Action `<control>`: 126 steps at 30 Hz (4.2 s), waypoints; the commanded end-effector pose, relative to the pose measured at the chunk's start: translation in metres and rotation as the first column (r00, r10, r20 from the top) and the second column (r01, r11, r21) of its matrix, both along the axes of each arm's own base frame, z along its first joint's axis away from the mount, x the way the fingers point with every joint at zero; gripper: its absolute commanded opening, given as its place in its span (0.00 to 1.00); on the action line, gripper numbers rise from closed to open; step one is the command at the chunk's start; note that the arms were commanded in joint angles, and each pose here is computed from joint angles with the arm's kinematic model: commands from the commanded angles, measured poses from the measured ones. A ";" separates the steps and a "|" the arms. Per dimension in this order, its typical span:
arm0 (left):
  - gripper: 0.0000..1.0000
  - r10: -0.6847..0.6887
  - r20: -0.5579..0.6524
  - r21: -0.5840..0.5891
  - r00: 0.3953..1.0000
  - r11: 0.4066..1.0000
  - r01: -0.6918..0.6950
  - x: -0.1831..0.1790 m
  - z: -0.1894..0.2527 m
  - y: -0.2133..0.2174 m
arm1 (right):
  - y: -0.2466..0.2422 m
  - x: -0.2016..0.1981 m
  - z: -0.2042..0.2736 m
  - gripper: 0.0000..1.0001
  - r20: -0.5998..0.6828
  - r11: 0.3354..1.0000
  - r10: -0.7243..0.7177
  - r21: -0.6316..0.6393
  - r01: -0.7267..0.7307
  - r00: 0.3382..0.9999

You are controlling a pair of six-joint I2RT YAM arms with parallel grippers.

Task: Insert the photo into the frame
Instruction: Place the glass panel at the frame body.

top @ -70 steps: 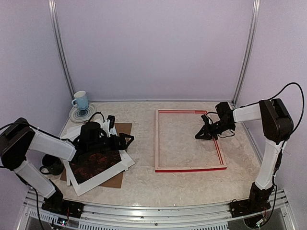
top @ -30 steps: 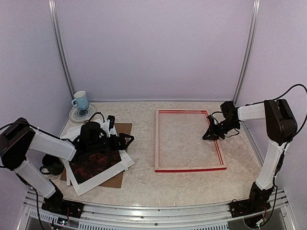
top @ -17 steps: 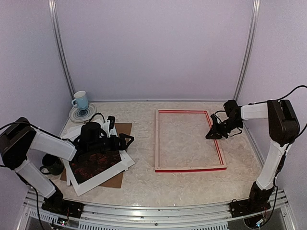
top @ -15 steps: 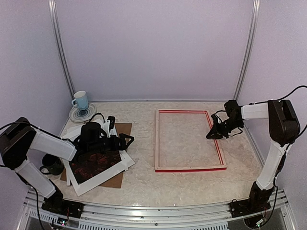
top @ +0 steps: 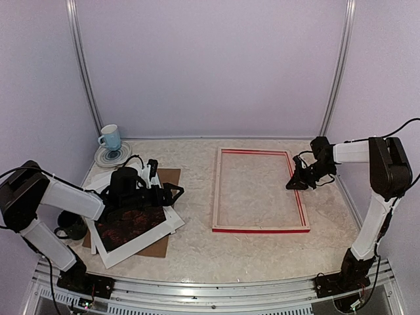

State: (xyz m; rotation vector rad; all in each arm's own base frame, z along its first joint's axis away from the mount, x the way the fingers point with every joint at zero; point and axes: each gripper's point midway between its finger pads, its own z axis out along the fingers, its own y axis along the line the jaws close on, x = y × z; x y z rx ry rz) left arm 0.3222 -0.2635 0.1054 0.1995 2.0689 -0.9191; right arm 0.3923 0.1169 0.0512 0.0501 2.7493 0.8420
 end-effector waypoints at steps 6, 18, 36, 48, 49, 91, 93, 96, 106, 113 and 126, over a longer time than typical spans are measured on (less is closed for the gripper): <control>0.99 -0.004 0.027 -0.031 1.000 1.000 0.005 0.004 0.014 -0.002 | -0.015 -0.001 0.004 0.04 0.007 0.998 -0.034 -0.054 0.035 0.999; 0.99 -0.007 0.020 -0.031 1.000 0.999 0.008 0.004 0.011 -0.003 | -0.024 -0.002 0.007 0.04 0.010 0.994 -0.049 -0.094 0.050 0.999; 0.99 -0.006 0.017 -0.030 1.000 1.000 0.006 0.005 0.010 -0.002 | -0.027 -0.001 0.002 0.04 0.001 0.994 -0.053 -0.097 0.053 0.999; 0.99 -0.008 0.017 -0.033 1.000 0.999 0.009 0.005 0.011 -0.003 | -0.030 -0.001 0.001 0.05 0.000 0.993 -0.057 -0.107 0.057 0.998; 0.99 -0.010 0.016 -0.033 1.000 0.999 0.010 0.005 0.010 -0.003 | -0.029 -0.001 0.000 0.05 -0.001 0.993 -0.056 -0.106 0.056 0.998; 0.99 -0.011 0.009 -0.033 1.000 0.999 0.012 0.005 0.007 -0.003 | -0.031 -0.001 0.001 0.09 0.007 0.991 -0.040 -0.125 0.040 0.999; 0.99 -0.012 0.009 -0.034 1.000 0.999 0.013 0.005 0.007 -0.003 | -0.031 0.000 0.001 0.09 0.009 0.991 -0.040 -0.126 0.041 0.999; 0.99 -0.013 0.009 -0.035 1.000 0.999 0.013 0.005 0.008 -0.003 | -0.030 0.000 0.001 0.09 0.009 0.992 -0.039 -0.119 0.040 0.999; 0.99 -0.016 0.006 -0.035 1.000 0.999 0.017 0.005 0.007 -0.004 | -0.027 0.000 0.001 0.32 0.006 0.995 -0.034 -0.095 0.035 0.999; 0.99 -0.019 0.006 -0.036 1.000 0.999 0.019 0.005 0.007 -0.004 | -0.029 0.001 0.009 0.38 0.021 0.993 -0.047 -0.106 0.049 0.999; 0.99 -0.021 0.002 -0.038 1.000 0.999 0.021 0.005 0.005 -0.005 | -0.050 0.004 0.025 0.41 0.055 0.969 -0.099 -0.220 0.109 0.994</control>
